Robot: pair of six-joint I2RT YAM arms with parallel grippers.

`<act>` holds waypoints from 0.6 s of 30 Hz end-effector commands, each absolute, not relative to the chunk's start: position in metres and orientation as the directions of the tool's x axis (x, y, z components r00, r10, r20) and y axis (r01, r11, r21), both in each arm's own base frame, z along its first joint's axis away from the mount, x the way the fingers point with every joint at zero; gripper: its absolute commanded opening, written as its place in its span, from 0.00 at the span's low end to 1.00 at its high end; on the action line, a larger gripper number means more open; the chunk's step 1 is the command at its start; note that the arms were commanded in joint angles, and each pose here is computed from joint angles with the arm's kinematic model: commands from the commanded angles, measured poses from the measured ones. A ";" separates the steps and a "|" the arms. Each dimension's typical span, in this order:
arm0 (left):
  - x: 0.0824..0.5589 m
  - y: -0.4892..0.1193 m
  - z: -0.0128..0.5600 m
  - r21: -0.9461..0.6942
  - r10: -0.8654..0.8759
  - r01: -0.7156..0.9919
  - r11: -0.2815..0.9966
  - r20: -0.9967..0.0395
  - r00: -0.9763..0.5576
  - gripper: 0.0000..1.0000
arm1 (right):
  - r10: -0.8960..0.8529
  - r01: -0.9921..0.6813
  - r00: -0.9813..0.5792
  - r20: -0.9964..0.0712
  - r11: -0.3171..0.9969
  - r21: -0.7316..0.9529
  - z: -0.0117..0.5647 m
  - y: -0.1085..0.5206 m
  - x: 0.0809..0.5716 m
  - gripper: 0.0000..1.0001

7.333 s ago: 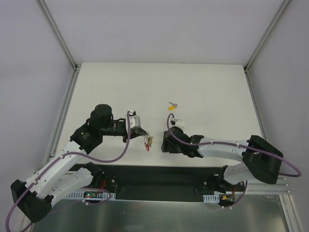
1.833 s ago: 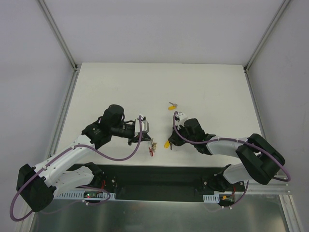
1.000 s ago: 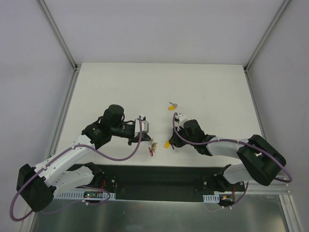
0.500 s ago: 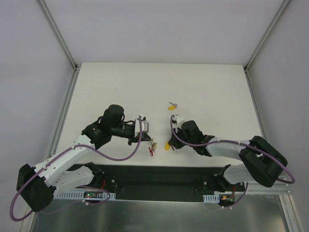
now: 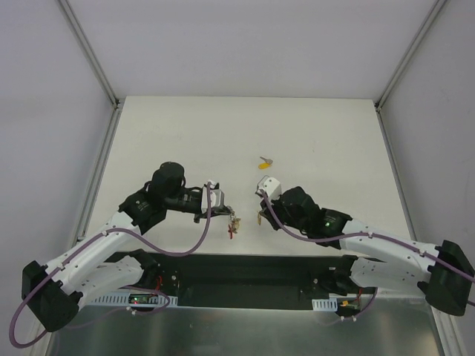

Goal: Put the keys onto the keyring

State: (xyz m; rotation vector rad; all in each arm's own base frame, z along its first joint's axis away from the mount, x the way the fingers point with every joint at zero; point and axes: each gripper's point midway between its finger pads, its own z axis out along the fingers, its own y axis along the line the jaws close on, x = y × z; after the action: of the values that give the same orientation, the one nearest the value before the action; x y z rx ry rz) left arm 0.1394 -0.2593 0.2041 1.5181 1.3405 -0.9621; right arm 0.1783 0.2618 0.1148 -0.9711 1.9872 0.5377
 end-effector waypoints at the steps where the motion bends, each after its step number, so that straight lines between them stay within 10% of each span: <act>1: 0.127 -0.264 0.218 0.205 0.251 0.971 -0.122 -0.940 0.230 0.00 | -0.481 -0.828 -0.202 -0.853 0.549 -0.113 0.159 0.257 0.170 0.01; 18: 0.114 -0.258 0.223 0.405 0.255 0.908 -0.104 -0.872 0.418 0.00 | -0.627 -0.796 0.175 -0.760 0.364 -0.483 0.237 0.294 0.131 0.01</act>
State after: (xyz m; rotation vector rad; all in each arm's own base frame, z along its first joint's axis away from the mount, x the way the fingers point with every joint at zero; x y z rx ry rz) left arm 0.1094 -0.2561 0.2171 1.6139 1.1020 -0.8291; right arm 0.1149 0.2988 0.2193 -1.3628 1.5696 0.3791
